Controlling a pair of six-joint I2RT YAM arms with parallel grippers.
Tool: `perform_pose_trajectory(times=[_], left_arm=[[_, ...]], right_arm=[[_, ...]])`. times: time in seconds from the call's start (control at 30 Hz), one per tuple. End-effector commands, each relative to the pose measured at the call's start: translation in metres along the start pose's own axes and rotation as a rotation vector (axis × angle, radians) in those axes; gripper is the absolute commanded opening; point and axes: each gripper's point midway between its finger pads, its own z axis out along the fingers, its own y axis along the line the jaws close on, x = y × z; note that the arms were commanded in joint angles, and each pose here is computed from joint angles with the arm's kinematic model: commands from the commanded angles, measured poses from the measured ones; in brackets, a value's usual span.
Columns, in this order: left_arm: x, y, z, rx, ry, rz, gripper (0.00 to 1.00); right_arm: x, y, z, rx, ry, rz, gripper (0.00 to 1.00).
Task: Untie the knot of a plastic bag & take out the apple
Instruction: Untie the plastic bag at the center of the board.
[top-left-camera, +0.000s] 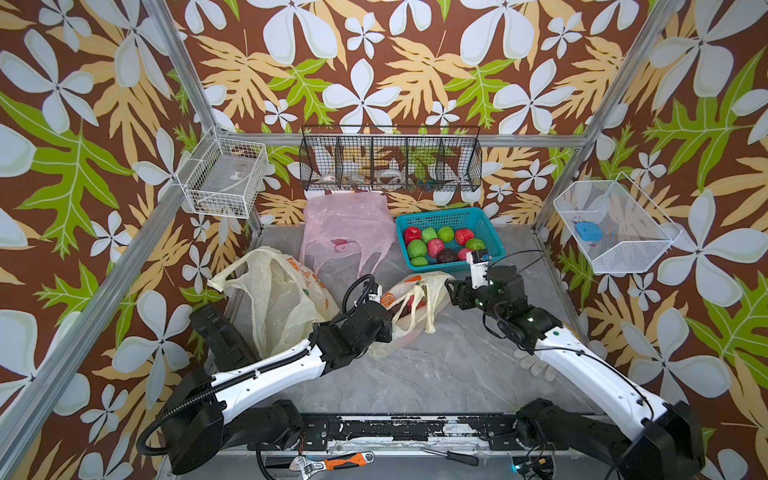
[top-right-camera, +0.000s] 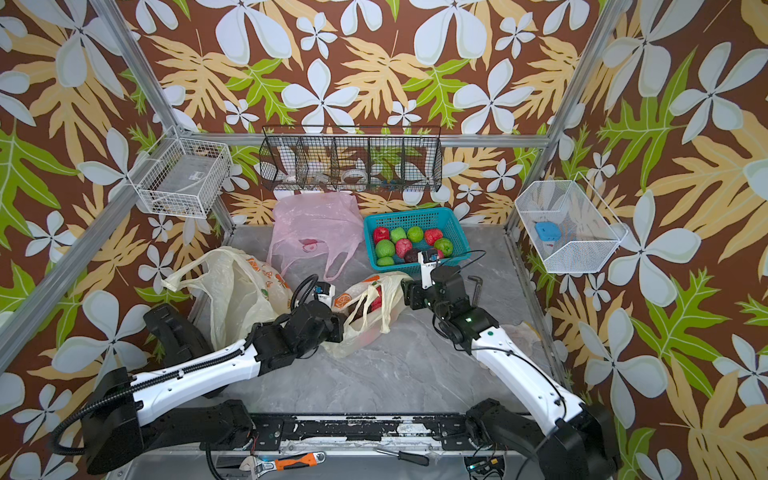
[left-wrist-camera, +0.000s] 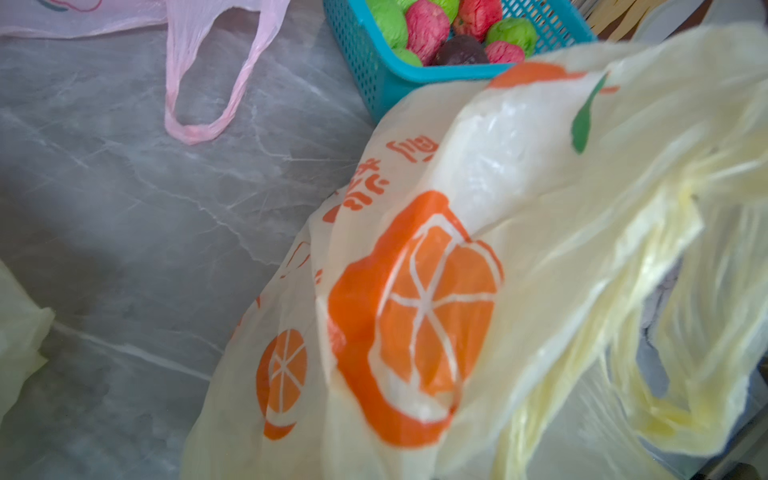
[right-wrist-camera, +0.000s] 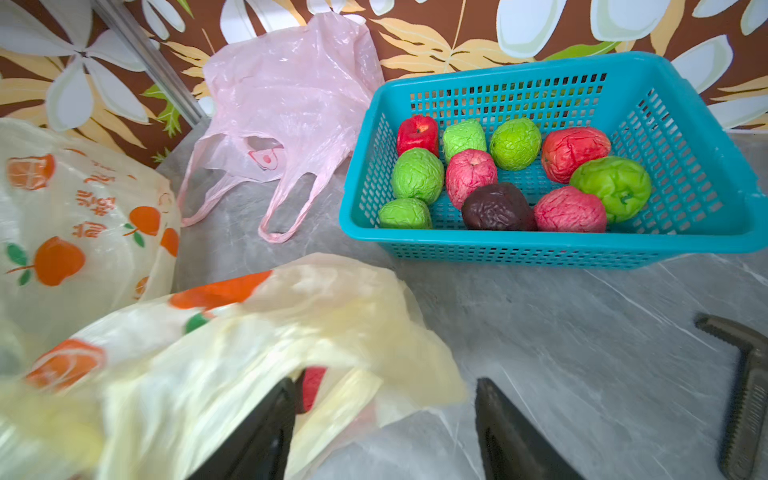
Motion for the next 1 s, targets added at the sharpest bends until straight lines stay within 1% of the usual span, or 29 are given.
perform_pose_trajectory(times=[0.0, 0.07, 0.13, 0.23, 0.33, 0.43, 0.5, 0.57, 0.6, 0.67, 0.7, 0.8, 0.9, 0.97], left_arm=[[-0.007, -0.004, 0.005, 0.009, -0.027, 0.056, 0.0], [-0.006, 0.001, 0.01, -0.026, -0.025, 0.09, 0.0], [-0.009, -0.001, 0.012, -0.027, -0.015, 0.102, 0.0], [-0.012, -0.005, 0.01, -0.006, -0.029, 0.096, 0.0], [-0.008, -0.002, 0.012, 0.005, -0.037, 0.086, 0.0], [-0.003, -0.004, 0.014, 0.015, -0.012, 0.068, 0.0], [-0.004, -0.007, 0.011, 0.037, -0.009, 0.05, 0.0], [-0.004, -0.009, 0.01, 0.052, -0.015, 0.039, 0.0], [-0.002, -0.008, 0.011, 0.058, -0.014, 0.036, 0.0], [0.001, -0.006, 0.014, 0.065, -0.008, 0.028, 0.0], [0.003, -0.004, 0.016, 0.062, 0.003, 0.02, 0.0], [0.001, -0.001, 0.017, 0.059, 0.023, -0.016, 0.0], [-0.002, -0.003, 0.012, 0.082, 0.006, -0.026, 0.0], [0.002, -0.001, 0.013, 0.084, 0.003, -0.02, 0.0]], right_arm=[[0.007, 0.003, -0.024, -0.011, 0.073, 0.007, 0.69], [-0.009, 0.014, -0.037, -0.05, 0.043, 0.018, 0.68], [-0.023, 0.034, -0.046, -0.099, 0.013, 0.011, 0.68], [-0.028, 0.073, -0.042, -0.197, 0.011, -0.004, 0.69], [-0.006, 0.11, -0.021, -0.305, 0.067, 0.001, 0.72], [0.028, 0.128, 0.006, -0.3, 0.165, 0.002, 0.73], [0.048, 0.137, 0.017, -0.301, 0.219, 0.002, 0.73], [0.069, 0.142, 0.026, -0.298, 0.254, -0.011, 0.67], [0.082, 0.143, 0.03, -0.286, 0.272, -0.026, 0.6], [0.106, 0.14, 0.037, -0.256, 0.312, -0.047, 0.42], [0.121, 0.14, 0.039, -0.245, 0.344, -0.052, 0.36], [0.151, 0.141, 0.035, -0.224, 0.411, -0.068, 0.28], [0.177, 0.139, 0.03, -0.215, 0.451, -0.087, 0.16], [0.198, 0.136, 0.028, -0.226, 0.49, -0.093, 0.08]])
